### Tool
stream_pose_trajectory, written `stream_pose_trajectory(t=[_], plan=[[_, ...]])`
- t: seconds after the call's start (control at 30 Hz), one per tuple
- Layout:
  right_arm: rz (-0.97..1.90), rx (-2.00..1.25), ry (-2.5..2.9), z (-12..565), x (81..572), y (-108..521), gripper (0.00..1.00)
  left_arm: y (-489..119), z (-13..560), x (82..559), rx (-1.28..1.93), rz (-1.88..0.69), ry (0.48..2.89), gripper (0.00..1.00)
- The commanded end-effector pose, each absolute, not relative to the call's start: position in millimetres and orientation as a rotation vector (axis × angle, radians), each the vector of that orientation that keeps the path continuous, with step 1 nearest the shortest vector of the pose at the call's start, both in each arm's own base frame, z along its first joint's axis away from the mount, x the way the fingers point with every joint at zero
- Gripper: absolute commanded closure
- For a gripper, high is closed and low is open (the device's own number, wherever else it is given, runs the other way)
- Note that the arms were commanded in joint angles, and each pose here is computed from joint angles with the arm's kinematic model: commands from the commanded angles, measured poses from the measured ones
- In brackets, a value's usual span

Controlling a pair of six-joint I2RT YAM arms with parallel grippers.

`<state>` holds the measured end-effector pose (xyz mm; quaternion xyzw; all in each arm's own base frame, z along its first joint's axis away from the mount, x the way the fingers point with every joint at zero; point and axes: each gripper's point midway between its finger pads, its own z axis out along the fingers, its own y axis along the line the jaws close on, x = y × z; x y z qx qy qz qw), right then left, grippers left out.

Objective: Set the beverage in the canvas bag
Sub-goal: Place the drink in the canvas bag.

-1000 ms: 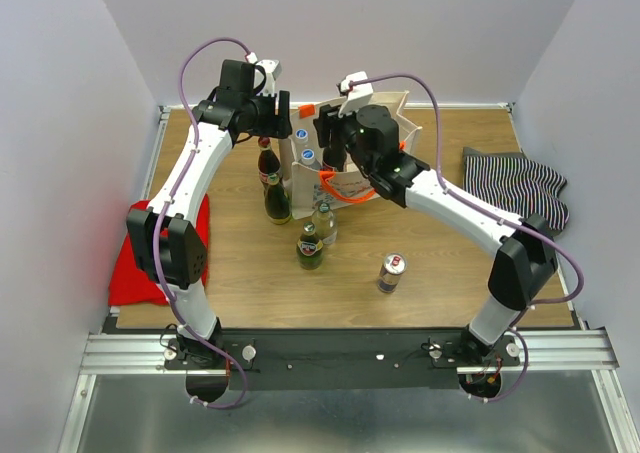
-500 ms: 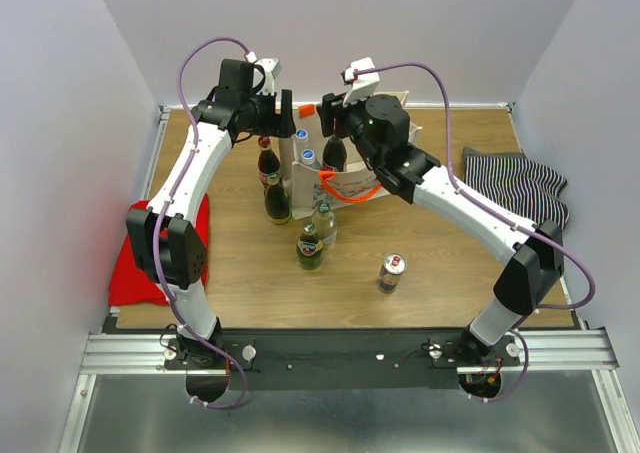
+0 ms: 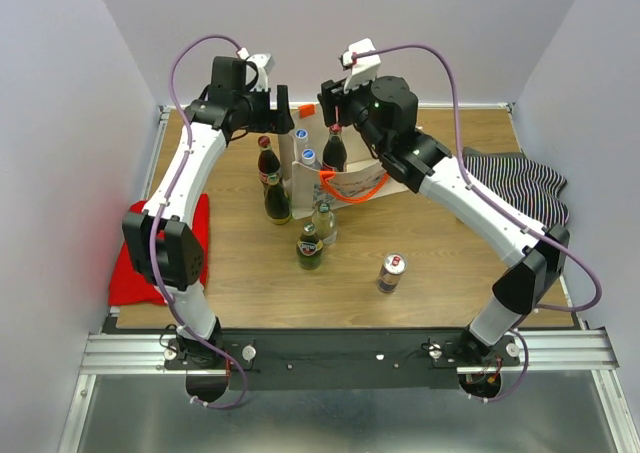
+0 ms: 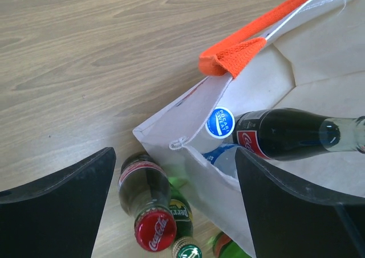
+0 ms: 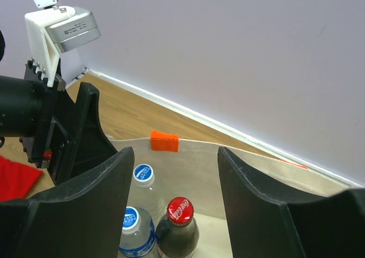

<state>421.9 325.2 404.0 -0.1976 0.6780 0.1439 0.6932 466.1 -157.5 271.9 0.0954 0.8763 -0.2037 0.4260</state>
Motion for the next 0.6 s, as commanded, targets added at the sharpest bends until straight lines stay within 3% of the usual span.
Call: stream_pose_trajectory(t=[0.0, 0.57], plan=[[0.328, -0.546, 1.52, 409.8, 415.4, 339.3, 0.31, -151.3, 316.9, 460.5, 0.213, -0.539, 2.073, 0.04], [0.4, -0.755, 1.56, 390.2, 400.1, 404.9, 0.31, -78.8, 316.5, 466.9, -0.027, -0.387, 2.063, 0.01]])
